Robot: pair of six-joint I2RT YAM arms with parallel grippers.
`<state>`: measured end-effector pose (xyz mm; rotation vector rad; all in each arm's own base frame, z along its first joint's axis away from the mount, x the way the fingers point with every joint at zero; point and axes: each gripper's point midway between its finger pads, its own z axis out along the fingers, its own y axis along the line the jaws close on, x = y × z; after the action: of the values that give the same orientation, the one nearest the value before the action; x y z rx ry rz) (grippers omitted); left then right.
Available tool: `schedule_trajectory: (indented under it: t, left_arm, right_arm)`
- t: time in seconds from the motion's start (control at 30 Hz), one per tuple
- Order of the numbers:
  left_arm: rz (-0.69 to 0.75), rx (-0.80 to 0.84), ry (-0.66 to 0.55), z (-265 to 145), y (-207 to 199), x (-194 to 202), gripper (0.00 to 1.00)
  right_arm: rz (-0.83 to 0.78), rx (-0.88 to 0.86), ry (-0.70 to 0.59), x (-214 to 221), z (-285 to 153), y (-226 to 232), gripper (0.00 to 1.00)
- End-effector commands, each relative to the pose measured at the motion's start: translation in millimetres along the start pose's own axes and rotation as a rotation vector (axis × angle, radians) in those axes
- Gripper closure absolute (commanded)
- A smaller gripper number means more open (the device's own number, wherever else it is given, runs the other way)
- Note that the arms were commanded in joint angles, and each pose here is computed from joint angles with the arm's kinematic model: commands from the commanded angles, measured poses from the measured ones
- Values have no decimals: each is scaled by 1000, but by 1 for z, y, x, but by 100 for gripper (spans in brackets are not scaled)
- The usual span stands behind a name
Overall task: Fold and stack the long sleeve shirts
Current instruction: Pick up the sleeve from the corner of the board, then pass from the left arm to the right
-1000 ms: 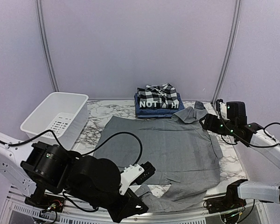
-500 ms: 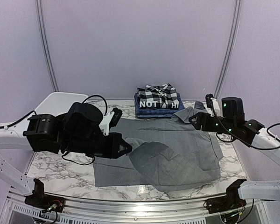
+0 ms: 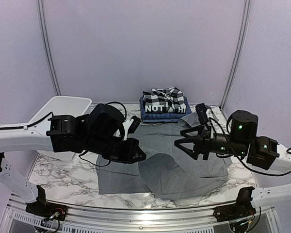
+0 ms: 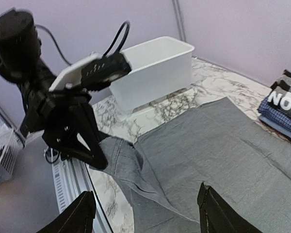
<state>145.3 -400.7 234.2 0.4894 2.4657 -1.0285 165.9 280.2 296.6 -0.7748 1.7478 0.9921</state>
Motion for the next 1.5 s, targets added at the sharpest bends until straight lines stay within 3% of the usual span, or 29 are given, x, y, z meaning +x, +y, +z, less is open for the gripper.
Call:
schedule_trajectory:
  t: [0.0,0.37,0.63,0.83,0.93,1.0,1.07,1.17,1.3,1.47]
  left_arm:
    - [74,107,27,-3,-26,-4,100]
    - [107,101,50,1,-21,4,100]
    - [124,96,35,2,-22,-1,100]
    - [125,85,30,2,-20,-2,100]
    - [115,64,23,2,-13,-1,100]
    - [90,37,9,0,-5,-3,83]
    - [60,-6,-24,-5,8,-6,63]
    - [33,-58,-74,-17,27,-4,45]
    - [18,-159,-93,-30,63,11,43]
    - [-30,-323,18,-33,126,65,47]
  right_arm:
    - [-122,-41,60,14,27,19,32]
    - [-150,-132,144,31,54,41,36]
    - [-132,-169,177,44,64,50,44]
    - [-112,-151,177,45,71,47,64]
    - [-92,-112,158,41,71,41,88]
    - [-66,-54,148,39,71,32,100]
    - [-47,3,152,40,70,23,100]
    - [-11,94,130,39,66,7,100]
    - [15,173,107,39,61,-7,100]
    - [26,201,115,44,61,-13,100]
